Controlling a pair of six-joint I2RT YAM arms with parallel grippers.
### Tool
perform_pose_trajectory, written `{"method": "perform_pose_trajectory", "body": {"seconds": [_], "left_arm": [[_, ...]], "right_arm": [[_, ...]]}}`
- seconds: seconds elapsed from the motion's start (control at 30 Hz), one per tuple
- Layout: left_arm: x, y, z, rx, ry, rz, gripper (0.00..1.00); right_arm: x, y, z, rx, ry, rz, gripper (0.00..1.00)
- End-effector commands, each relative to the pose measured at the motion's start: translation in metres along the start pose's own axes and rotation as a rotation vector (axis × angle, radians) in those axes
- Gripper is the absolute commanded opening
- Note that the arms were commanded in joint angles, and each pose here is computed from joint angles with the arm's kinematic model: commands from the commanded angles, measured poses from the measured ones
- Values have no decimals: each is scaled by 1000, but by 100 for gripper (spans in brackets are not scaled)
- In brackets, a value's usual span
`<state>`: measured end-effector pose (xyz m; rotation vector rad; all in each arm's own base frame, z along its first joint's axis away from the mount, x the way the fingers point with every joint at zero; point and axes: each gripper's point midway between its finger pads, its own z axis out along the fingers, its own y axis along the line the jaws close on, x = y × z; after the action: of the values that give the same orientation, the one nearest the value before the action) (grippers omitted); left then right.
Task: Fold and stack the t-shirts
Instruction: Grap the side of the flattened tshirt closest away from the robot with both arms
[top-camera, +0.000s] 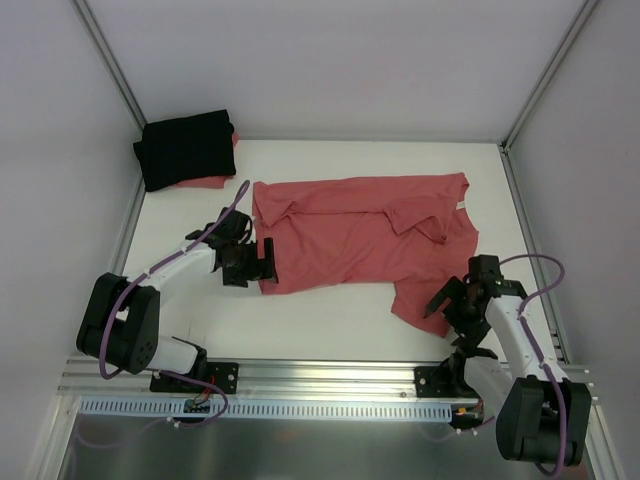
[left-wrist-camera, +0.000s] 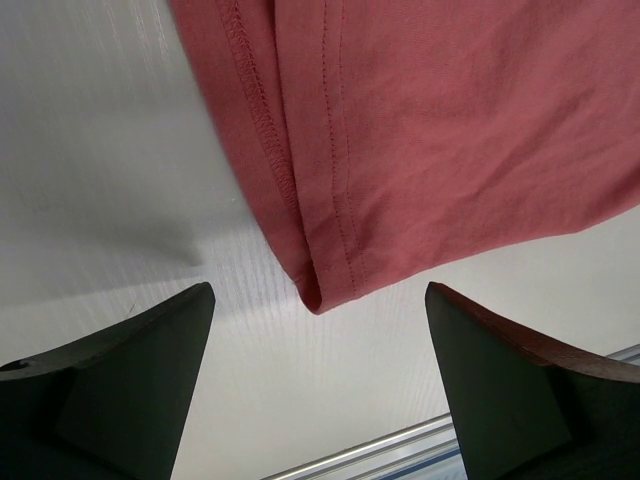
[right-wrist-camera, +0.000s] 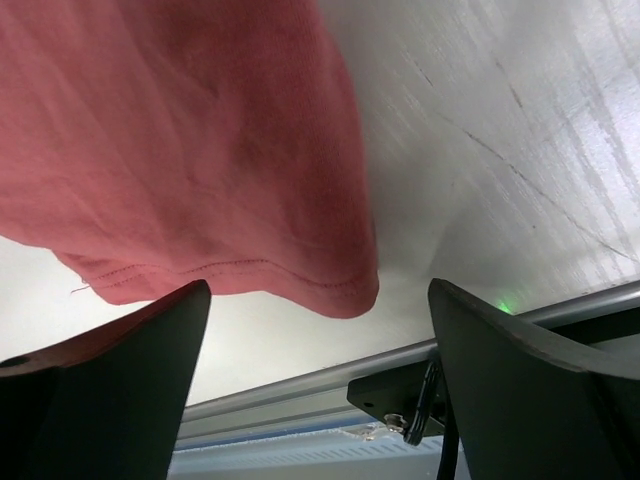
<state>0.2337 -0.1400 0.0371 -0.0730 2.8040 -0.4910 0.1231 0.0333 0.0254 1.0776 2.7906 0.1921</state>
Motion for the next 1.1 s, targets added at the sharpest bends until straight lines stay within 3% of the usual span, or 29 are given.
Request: {"method": "perform_pose_trajectory", "body": {"seconds": [0.0,0.1,0.27,0.43,0.53,0.67,0.87,0.97,1.07], "left_arm": [[-9,-12,-9,35,-16,22,89],[-8,-11,-8,31,-15,26,89],[-9,-11,-9,29,-14,30,89],[-9,-11,-9,29,-13,32,89],[-9,-11,-10,28,-12,34,89],[-9,-10,-10,23,-11,34,89],[-9,-10,-10,24,-14,36,88],[-8,-12,-10,33,-8,33,80],[-7,-12,-8,33,4,24,81]], "right_arm": [[2,5,5,-23,2,23,93],[2,8,10,-43,6,23,69],[1,12,15,-55,14,26,51],[-3,12,15,-52,5,20,47],[-3,14,16,-57,7,18,38],[-4,17,18,-76,5,18,4],[-11,24,11,-90,-11,6,0],[-17,28,7,-94,-26,-3,0],[-19,29,7,-94,-26,-6,0]]}}
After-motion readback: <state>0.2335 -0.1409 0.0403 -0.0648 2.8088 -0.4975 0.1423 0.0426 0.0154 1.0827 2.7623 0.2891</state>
